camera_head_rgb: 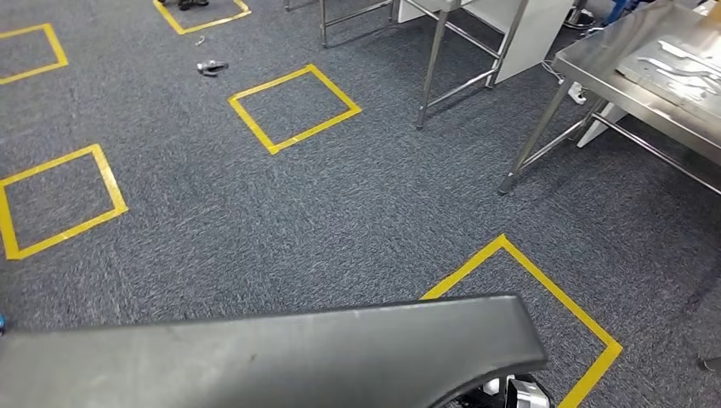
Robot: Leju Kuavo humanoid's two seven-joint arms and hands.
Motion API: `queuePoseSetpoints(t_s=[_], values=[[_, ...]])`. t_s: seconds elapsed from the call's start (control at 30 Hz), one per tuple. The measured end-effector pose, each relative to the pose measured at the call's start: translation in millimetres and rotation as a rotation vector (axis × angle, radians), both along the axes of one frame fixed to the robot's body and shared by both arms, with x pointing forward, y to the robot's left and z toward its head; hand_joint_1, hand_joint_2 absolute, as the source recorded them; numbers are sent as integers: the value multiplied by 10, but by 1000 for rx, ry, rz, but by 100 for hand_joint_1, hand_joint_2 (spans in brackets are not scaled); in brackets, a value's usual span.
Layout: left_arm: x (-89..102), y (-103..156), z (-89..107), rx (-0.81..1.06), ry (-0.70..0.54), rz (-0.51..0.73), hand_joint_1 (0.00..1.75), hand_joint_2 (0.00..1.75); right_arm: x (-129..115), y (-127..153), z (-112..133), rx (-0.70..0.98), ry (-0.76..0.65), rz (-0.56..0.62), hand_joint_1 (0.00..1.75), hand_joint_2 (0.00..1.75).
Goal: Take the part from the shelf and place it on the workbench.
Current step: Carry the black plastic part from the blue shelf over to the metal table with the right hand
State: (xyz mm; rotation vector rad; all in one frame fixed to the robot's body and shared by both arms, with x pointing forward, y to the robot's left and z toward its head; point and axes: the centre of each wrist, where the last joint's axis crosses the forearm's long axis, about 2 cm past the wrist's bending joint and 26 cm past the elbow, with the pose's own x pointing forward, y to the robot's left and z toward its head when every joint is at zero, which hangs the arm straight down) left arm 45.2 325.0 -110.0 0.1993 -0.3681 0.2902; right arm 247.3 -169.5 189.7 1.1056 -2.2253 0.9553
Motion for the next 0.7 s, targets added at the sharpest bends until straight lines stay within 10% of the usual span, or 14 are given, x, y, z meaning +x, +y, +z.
queuePoseSetpoints(t_s=[0.7], values=[[-4,-21,-1,19,17,20,0,175,7,3,0,-8,-2,-3,162,175]])
